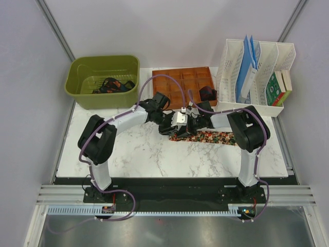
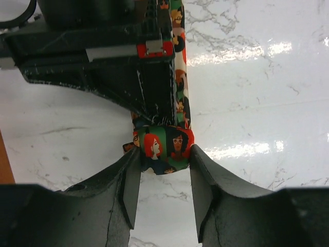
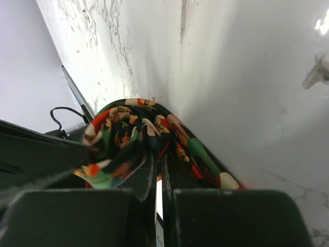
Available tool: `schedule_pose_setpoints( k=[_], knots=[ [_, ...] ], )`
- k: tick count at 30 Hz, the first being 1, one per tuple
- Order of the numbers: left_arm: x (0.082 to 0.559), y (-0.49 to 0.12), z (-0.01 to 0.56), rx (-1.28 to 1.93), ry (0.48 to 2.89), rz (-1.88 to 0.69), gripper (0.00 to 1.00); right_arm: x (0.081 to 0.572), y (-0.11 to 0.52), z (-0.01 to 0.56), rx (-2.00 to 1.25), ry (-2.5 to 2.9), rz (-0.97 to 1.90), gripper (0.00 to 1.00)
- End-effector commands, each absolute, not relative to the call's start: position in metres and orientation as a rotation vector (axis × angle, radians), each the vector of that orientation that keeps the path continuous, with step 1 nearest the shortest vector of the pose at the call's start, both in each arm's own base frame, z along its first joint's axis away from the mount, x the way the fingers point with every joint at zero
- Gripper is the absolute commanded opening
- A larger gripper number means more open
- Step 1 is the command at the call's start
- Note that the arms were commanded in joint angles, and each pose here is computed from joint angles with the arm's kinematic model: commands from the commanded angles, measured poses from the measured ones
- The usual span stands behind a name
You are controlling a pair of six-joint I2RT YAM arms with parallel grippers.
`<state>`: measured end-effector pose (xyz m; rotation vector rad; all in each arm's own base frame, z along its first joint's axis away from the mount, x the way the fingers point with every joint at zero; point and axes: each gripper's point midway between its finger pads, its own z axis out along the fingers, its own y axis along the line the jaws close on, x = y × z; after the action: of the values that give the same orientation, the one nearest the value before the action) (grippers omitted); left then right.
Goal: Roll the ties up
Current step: Roll the tie at the center of the board.
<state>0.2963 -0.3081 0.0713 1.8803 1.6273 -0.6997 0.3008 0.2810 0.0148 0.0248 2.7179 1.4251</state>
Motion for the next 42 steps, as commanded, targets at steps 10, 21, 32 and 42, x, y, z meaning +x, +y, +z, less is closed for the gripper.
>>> schedule_pose_setpoints(
  k=[10,21,32,42],
  knots=[
    [0.291,-0.338,0.029,1.957,1.689,-0.695,0.44,0.293,0.274,-0.016,0.054,2.801,1.294,0.00],
    [0.290,-0.333,0.005,2.008,1.779,-0.606,0.46,0.296,0.285,0.001,0.023,2.712,1.450,0.07],
    [0.287,-0.329,-0.013,2.073,1.856,-0.538,0.42,0.304,0.276,0.020,0.095,2.703,1.436,0.24],
    [0.281,-0.340,-0.020,2.089,1.879,-0.555,0.40,0.300,0.258,0.017,0.077,2.732,1.409,0.23]
  ],
)
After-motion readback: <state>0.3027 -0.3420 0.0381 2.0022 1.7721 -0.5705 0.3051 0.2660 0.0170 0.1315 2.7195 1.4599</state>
